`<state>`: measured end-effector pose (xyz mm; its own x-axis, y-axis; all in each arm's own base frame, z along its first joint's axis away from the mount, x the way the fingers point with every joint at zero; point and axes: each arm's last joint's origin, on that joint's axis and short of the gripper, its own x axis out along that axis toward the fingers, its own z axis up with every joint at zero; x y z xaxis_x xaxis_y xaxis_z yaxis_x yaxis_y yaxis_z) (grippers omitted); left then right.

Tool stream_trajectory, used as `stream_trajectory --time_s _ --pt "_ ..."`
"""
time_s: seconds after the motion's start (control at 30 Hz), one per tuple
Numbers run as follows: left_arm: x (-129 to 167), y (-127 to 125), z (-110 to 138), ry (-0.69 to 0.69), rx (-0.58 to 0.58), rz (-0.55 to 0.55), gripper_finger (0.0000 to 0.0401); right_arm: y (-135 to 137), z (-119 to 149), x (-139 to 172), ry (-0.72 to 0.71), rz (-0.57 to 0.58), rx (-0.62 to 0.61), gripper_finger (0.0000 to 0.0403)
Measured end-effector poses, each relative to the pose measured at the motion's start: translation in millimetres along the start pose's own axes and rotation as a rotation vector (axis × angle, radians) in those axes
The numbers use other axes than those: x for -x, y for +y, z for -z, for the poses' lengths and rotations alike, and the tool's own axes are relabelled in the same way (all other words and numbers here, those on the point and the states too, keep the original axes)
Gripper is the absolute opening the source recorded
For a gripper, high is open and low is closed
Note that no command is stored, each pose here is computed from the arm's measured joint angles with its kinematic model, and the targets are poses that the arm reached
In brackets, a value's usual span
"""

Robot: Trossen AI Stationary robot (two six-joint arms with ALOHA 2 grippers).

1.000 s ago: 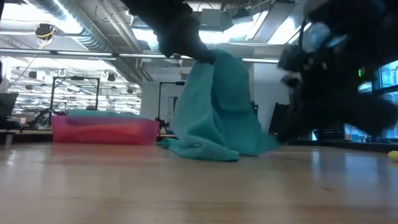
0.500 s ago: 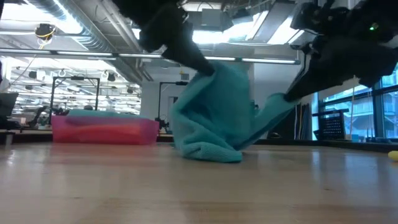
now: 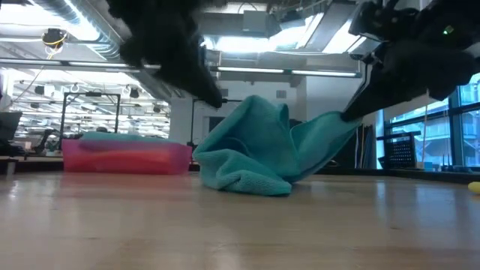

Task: Roll microfiber towels into tight, uniform cylinder then place into a basket
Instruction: Fold the blue microfiber towel

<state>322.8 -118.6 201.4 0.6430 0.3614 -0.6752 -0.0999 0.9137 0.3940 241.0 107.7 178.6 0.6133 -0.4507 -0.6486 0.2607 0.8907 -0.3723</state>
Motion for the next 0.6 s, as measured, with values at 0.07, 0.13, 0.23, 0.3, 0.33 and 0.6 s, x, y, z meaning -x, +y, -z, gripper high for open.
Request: stream_trajectory --time_s 0.07,0.13,0.23,0.3,0.33,0.6 --pt "3.6 -11.8 -8.3 -0.09 0.028 0.072 0.0158 0.1 -0.2 0.0 -0.001 -0.001 -0.01 0.0005" --pt "3.1 -27.7 -12.4 -0.161 -0.004 0.112 0.0162 0.1 -0.2 0.0 -0.001 -0.001 -0.013 0.0005" --pt "-4.2 -52.6 -11.2 -0.234 -0.089 0.125 0.0165 0.3 -0.5 0.0 -0.003 -0.003 -0.015 0.0005" --pt "-9.9 -66.1 -10.6 -0.283 -0.137 0.108 0.0165 0.3 -0.5 0.0 -0.004 -0.004 -0.016 0.0005" --pt "-13.6 -72.4 -9.1 -0.296 -0.163 0.104 0.0165 0.3 -0.6 0.0 -0.004 -0.004 -0.016 0.0005" --pt "-54.9 -79.9 -27.4 -0.27 0.177 -0.027 0.0163 0.8 -1.1 0.1 -0.005 -0.015 -0.021 0.0006"
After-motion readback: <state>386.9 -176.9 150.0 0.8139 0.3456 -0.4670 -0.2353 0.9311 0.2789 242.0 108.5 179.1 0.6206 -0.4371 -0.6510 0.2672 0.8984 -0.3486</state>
